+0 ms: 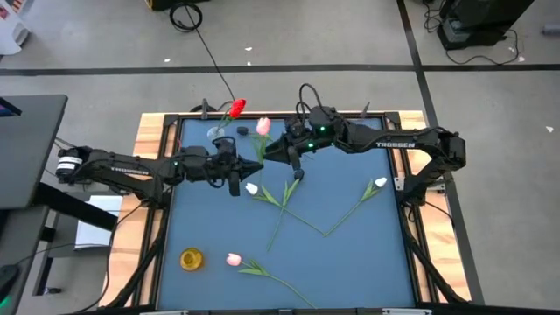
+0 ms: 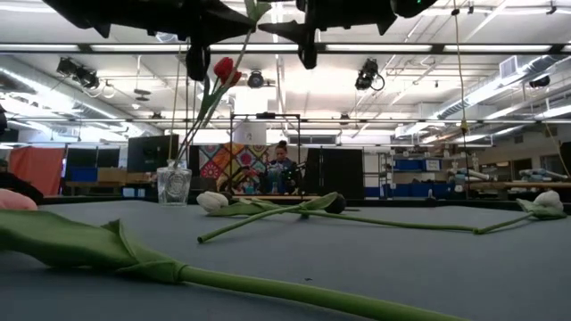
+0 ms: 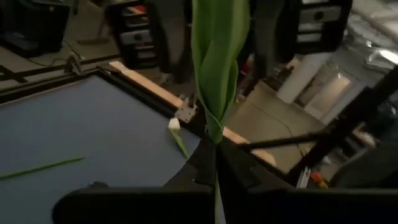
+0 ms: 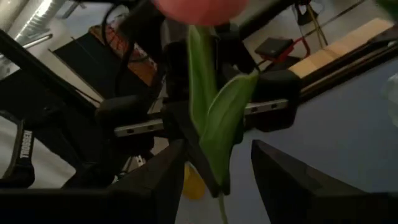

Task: Sort flowers into vase by color
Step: Put the light pink flower into the transparent vase

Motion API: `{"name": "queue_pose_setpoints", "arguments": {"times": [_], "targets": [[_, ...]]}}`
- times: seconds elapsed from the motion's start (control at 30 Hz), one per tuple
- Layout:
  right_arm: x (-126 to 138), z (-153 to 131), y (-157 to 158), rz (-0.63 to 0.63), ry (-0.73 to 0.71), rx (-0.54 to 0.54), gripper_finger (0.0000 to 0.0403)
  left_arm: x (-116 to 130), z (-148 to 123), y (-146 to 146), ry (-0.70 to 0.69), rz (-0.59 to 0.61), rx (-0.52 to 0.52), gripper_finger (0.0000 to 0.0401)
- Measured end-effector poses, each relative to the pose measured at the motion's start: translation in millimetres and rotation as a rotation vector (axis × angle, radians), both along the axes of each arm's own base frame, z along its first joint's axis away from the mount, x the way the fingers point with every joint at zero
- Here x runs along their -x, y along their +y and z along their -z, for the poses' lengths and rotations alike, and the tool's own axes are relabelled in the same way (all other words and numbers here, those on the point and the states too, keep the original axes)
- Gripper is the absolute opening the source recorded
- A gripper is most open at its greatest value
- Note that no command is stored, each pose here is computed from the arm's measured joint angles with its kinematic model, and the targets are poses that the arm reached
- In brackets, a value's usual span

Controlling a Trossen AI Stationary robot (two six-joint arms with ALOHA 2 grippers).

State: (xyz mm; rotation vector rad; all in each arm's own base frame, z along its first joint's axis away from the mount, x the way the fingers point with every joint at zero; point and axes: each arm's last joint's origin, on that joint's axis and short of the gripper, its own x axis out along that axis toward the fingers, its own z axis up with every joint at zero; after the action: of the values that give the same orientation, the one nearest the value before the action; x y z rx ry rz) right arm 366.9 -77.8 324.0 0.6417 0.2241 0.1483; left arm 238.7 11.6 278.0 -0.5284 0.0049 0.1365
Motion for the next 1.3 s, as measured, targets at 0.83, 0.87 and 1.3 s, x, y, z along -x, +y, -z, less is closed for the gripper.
{"name": "queue_pose_setpoints", "arguments": {"times": [0.83,0.87,1.3], "targets": [[-14.6,-14.5,7.1,0.086,-0.103,0.347,0.0006,16.4,-6.2,11.4,0.037,-0.091,-0.018,0.0151],[-15.2,-17.8,7.9,0.104,-0.105,0.4,0.0005,22.8,-8.4,13.3,0.052,-0.11,-0.031,0.016],[-31.1,-21.5,3.7,0.268,-0.193,0.68,0.0004,86.4,-23.2,39.2,0.124,-0.472,-0.06,0.0194]]}}
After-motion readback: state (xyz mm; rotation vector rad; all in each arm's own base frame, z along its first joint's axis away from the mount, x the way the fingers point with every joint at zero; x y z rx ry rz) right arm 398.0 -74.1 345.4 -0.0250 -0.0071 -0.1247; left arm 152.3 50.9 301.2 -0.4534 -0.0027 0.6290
